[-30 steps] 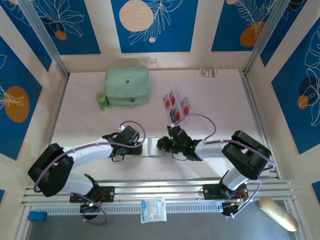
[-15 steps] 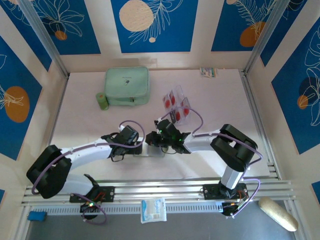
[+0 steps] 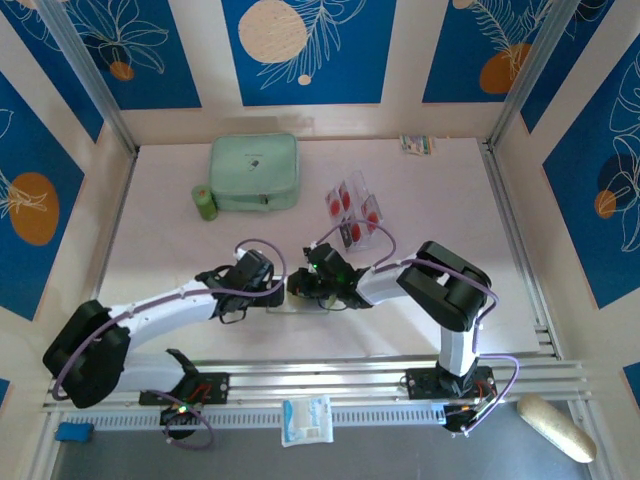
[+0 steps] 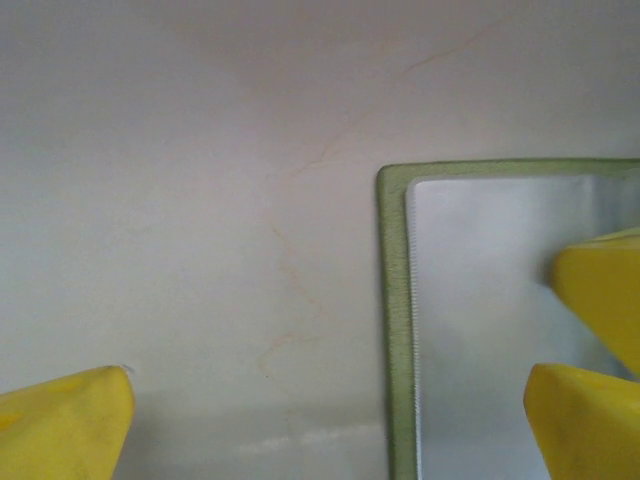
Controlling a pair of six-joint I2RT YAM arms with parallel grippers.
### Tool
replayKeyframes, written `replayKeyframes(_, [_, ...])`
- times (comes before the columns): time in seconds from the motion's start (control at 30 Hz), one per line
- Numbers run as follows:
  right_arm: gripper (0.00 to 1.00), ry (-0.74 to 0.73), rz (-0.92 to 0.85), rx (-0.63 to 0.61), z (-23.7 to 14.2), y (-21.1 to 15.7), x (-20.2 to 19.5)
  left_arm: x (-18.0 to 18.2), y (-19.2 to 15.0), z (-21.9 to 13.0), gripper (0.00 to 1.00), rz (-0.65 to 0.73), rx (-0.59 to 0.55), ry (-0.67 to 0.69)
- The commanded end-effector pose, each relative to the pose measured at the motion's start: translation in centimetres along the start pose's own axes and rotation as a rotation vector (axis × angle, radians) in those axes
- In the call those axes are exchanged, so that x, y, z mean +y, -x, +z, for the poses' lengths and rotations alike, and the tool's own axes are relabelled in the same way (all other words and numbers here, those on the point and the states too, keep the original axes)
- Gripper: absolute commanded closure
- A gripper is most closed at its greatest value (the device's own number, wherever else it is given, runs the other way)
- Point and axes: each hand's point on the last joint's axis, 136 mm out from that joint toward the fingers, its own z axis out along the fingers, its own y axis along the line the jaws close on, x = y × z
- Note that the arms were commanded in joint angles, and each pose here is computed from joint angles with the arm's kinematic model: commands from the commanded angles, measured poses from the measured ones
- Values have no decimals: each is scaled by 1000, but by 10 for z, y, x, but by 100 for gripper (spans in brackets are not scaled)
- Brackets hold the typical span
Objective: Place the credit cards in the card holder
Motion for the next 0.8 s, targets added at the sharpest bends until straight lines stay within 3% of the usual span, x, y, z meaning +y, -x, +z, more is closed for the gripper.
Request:
replayKeyframes(0.0, [100, -33, 27, 29, 8, -11, -15, -11, 13, -12, 0, -62, -30, -69])
replayKeyframes(0.3, [100, -24, 36, 25, 4, -14, -15, -60, 38, -25, 0, -228, -105, -351])
replayKeyframes(0.53, [100, -11, 35, 18, 1, -14, -11, -75, 41, -20, 0, -341, -128, -475])
replayKeyframes(0.63, [100, -5, 34, 12, -1, -13, -9, -73, 40, -17, 0, -352, -125, -462])
replayKeyframes(0.77, [100, -1, 29, 3, -5, -11, -7, -48, 34, -16, 0, -314, -119, -314])
